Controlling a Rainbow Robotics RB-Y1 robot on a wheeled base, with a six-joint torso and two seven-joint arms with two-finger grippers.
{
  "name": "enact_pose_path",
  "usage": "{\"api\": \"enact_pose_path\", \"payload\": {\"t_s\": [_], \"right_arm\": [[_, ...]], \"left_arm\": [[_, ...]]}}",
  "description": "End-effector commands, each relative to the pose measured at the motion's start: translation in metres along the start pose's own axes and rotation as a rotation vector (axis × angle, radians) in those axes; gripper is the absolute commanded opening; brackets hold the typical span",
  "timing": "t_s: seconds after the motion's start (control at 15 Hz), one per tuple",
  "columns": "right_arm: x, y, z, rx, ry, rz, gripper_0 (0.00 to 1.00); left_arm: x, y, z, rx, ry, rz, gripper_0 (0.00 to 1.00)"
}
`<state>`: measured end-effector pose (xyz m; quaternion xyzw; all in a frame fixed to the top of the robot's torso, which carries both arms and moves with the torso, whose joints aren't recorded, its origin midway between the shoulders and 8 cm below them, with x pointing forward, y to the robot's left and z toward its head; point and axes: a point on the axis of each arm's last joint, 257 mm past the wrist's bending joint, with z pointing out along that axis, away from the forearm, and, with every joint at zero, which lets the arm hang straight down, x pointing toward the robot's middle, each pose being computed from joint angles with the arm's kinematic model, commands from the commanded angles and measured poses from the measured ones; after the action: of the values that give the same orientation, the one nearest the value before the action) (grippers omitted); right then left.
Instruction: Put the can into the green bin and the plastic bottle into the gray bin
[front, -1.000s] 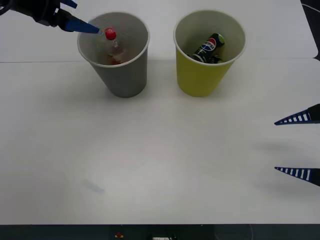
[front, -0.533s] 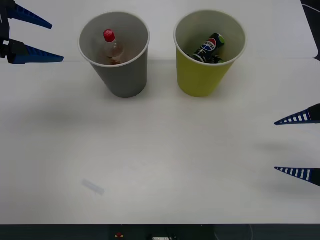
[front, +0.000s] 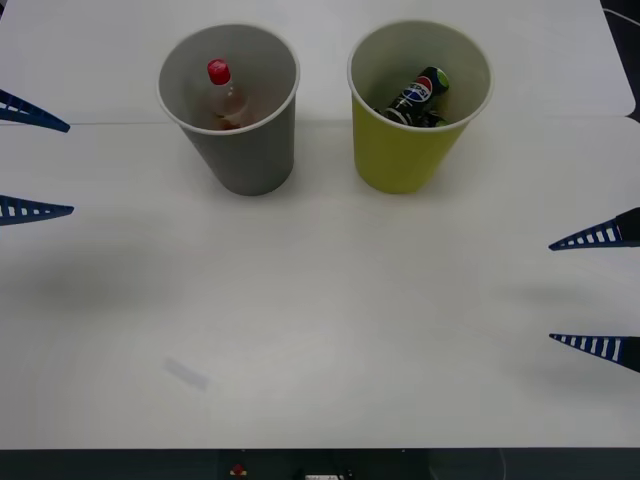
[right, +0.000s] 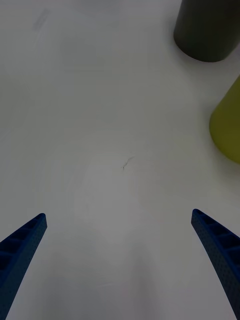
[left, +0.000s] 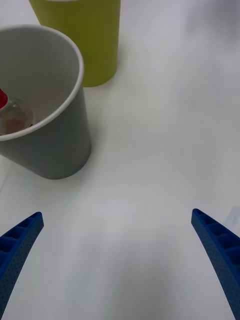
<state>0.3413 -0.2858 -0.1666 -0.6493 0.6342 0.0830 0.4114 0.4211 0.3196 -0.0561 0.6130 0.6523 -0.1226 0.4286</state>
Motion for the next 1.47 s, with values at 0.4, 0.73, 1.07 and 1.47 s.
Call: {"api": "enact_pose_path", "payload": {"t_s": [0.4,0.73,1.07,1.47], "right_arm": [[0.0,0.0,0.0,0.0,0.0,0.0,1.0],[0.0,0.0,0.0,0.0,0.0,0.0,1.0],[0.0,0.0,0.0,0.0,0.0,0.0,1.0],[0.0,0.0,0.0,0.0,0.0,0.0,1.0]], "left_arm": [[0.042,-0.071,-0.005,-0.008,-0.005,-0.033,1.0],[0.051,-0.095,0.004,-0.041,-0.023,-0.081,1.0],[0.059,-0.107,0.006,-0.032,-0.013,-0.083,1.0],[0.067,-0.115,0.006,-0.021,-0.003,-0.091,1.0]]}}
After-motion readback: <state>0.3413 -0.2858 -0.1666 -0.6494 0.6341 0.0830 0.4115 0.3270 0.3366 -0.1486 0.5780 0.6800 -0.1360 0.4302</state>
